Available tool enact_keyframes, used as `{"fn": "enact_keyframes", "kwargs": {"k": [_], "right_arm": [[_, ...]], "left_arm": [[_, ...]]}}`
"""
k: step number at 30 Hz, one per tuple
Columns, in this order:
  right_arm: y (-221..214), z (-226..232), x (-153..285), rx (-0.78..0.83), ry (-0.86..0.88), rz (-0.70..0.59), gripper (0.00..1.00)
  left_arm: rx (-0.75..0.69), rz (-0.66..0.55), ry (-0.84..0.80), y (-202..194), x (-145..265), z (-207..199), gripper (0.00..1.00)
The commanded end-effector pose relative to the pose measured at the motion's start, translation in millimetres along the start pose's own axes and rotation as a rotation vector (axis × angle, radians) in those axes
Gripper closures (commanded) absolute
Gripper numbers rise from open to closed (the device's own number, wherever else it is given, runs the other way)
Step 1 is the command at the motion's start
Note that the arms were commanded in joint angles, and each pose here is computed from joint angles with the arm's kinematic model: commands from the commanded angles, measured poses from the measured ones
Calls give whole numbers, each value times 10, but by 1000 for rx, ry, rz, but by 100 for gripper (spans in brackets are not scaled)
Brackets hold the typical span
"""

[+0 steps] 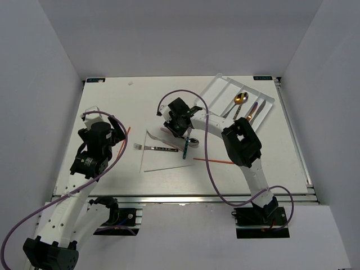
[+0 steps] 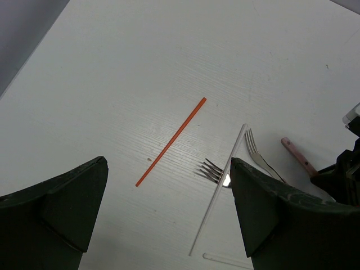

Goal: Sort the eating utensils into containers

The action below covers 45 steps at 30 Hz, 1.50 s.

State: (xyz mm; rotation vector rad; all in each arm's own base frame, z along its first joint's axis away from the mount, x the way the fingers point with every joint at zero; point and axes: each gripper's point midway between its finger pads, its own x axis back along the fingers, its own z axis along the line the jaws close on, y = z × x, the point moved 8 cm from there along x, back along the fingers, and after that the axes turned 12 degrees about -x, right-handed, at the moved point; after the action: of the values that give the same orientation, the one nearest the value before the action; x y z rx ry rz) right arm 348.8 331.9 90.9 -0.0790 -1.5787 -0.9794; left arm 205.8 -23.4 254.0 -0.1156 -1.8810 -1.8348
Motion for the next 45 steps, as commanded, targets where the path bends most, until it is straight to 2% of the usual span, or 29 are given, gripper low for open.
{"fn": "enact_keyframes", "kwargs": {"k": [1,4,10,11,12,14,15,17,23,27,31,33,38,40,42,43,44,45], "right_arm": [[-56,21,-154,31,-9,35,84],[20,31,-201,45,-3,-20,100],[315,143,-42,80,96,-244,100],[533,162,113,100,98,-368,100],[502,183,133,98,102,-395,100],[774,211,387,114,111,-580,100],[774,243,428,125,149,-608,100],[958,281,662,136,164,-744,100],[1096,322,1029,83,203,-927,100],[1113,254,1240,-46,267,-1064,100],[973,134,1278,-147,315,-1151,100],[845,73,1202,-196,360,-1147,100],[885,-31,1306,-252,391,-1152,100],[956,-163,1469,-341,341,-1180,100],[986,-510,1595,-516,174,-1159,100],[868,-735,1562,-644,84,-1089,100],[813,-969,1621,-761,-53,-1106,100],[741,-1108,1694,-833,-109,-1110,100]], "left_arm": [[-2,-8,-2,8,-9,4,2],[-3,-8,-2,9,-12,3,2],[-5,-4,-1,1,-19,-2,2],[-5,-3,-1,1,-20,-1,2],[-5,-3,0,5,-21,-1,2],[-5,-4,2,1,-21,2,2],[-3,-7,3,5,-15,6,2],[-4,-5,3,0,-17,6,2],[-5,-3,-1,1,-20,-1,2],[-6,-2,1,-4,-22,1,2],[-4,-5,0,4,-21,0,2],[-6,-2,-1,-4,-25,-3,2],[-7,1,0,-8,-28,-3,2],[-6,-2,-1,-1,-23,-2,2],[-3,-6,-2,4,-15,2,2],[-3,-6,-2,5,-15,2,2],[-2,-7,-2,6,-12,3,2],[-2,-8,-4,8,-9,3,2]]}}
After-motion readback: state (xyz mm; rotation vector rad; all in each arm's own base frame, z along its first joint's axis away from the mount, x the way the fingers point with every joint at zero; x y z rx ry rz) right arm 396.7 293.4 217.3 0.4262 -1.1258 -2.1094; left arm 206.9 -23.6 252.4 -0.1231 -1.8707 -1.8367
